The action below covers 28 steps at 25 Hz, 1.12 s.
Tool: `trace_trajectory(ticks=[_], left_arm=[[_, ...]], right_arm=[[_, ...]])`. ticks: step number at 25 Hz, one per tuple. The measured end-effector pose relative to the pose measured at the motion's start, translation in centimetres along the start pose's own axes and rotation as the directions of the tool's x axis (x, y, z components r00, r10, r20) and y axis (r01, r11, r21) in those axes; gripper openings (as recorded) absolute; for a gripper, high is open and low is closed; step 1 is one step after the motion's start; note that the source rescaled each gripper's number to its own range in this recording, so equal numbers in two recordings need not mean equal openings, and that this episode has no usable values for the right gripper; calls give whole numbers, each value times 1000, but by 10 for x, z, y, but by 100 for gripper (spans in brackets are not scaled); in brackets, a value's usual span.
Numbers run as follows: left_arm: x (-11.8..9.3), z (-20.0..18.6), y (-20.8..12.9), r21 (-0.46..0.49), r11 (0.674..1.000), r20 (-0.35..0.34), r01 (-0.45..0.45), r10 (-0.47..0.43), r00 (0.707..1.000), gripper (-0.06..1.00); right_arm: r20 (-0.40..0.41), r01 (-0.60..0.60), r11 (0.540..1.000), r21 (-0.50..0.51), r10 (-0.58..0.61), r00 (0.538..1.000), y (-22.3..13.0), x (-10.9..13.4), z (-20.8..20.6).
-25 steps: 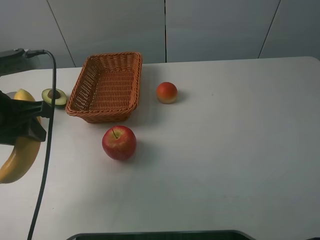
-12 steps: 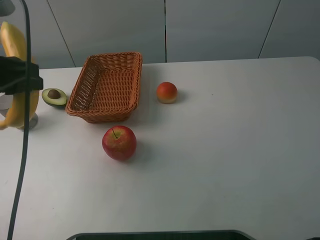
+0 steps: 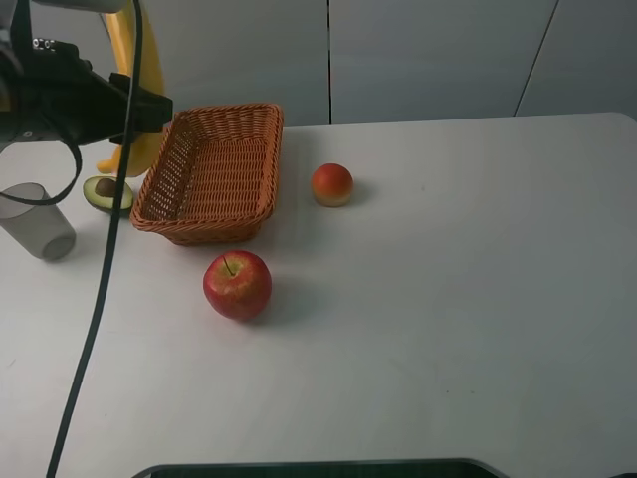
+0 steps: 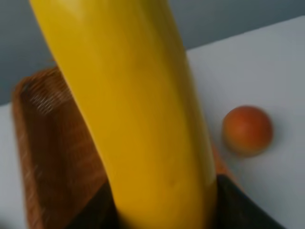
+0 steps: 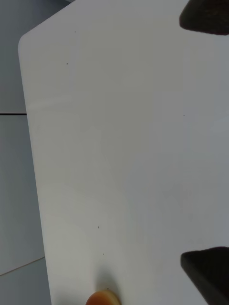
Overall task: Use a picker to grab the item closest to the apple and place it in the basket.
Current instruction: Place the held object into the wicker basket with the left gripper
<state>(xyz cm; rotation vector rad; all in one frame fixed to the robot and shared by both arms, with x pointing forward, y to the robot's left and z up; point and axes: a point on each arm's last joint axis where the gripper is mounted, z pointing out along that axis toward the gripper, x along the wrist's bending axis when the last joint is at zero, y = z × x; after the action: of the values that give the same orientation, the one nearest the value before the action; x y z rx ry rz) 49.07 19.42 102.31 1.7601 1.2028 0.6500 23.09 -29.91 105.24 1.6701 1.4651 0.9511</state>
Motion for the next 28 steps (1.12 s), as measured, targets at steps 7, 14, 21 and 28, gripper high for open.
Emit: trace_trajectory(ticks=[7, 14, 21, 28], left_arm=[[21, 33, 8, -6, 998, -35, 57, -57, 998, 1], [24, 69, 8, 11, 998, -20, 59, -59, 998, 1], [26, 94, -3, 55, 996, -15, 64, -63, 998, 1], [26, 96, -4, 61, 996, -15, 66, -65, 998, 79]], right_arm=[[0, 0, 1000, 0, 0, 1000, 0, 0, 0], [0, 0, 1000, 0, 0, 1000, 0, 0, 0], [0, 0, 1000, 0, 0, 1000, 0, 0, 0], [0, 0, 1000, 0, 0, 1000, 0, 0, 0]])
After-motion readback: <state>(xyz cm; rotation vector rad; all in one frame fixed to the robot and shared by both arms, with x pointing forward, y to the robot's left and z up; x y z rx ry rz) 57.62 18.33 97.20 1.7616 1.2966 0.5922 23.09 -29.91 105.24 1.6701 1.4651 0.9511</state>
